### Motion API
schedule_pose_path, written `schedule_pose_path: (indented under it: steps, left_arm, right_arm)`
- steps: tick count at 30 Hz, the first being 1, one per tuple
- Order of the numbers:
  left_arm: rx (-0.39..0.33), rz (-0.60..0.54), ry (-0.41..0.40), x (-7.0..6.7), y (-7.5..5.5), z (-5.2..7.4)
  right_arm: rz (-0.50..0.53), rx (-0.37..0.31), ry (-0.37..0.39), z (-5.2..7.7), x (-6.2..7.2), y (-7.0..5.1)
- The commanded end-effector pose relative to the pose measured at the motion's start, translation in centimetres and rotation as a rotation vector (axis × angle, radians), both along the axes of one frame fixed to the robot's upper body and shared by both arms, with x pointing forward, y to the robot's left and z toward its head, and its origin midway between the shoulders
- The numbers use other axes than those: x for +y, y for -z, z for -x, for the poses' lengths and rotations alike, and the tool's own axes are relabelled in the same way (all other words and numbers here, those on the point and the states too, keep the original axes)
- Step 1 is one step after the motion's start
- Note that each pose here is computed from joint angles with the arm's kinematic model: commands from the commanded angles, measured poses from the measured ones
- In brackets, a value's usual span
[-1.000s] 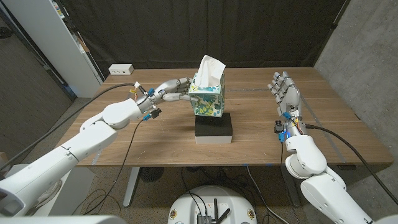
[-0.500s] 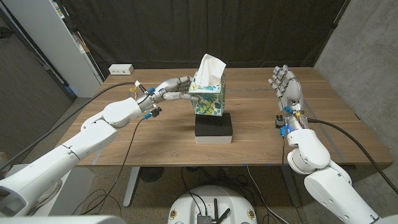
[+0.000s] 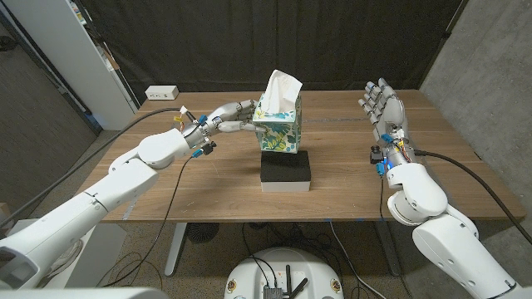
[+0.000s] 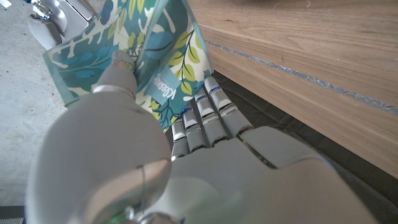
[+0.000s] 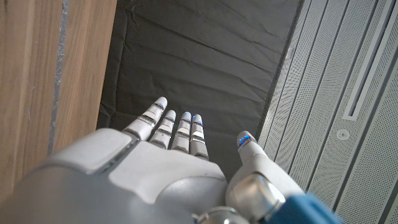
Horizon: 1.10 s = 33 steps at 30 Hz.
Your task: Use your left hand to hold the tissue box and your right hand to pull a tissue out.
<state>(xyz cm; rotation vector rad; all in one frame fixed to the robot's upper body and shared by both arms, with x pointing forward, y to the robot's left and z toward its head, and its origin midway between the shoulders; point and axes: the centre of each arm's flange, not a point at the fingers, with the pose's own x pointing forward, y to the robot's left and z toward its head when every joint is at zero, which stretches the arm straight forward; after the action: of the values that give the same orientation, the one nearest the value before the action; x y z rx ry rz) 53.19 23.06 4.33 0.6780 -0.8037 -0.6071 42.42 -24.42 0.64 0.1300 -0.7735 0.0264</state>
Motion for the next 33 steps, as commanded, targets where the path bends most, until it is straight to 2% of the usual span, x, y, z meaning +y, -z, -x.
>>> schedule_pose_path:
  steps: [1, 6, 15, 24, 29, 33]
  left_arm:
    - [-0.004, -0.003, -0.005, 0.0, -0.2, 0.0]
    - [-0.001, -0.003, -0.002, -0.1, -0.3, 0.0]
    - [0.0, -0.005, 0.0, -0.4, -0.3, 0.0]
    - [0.0, -0.008, -0.003, -0.6, -0.3, 0.1]
    - [0.0, -0.009, -0.002, -0.7, -0.2, 0.2]
    - [0.0, -0.008, -0.002, -0.7, -0.2, 0.3]
  right_arm:
    - [0.01, 0.005, -0.01, 0.3, -0.6, -1.8]
    - [0.03, 0.008, -0.006, 0.3, -0.8, -2.3]
    - [0.076, 0.011, 0.048, 0.6, -1.3, -2.3]
    - [0.287, -0.03, 0.217, 1.6, -1.7, -3.7]
    - [0.43, -0.1, 0.337, 2.2, -1.5, -4.4]
    - [0.491, -0.155, 0.377, 2.5, -1.3, -4.6]
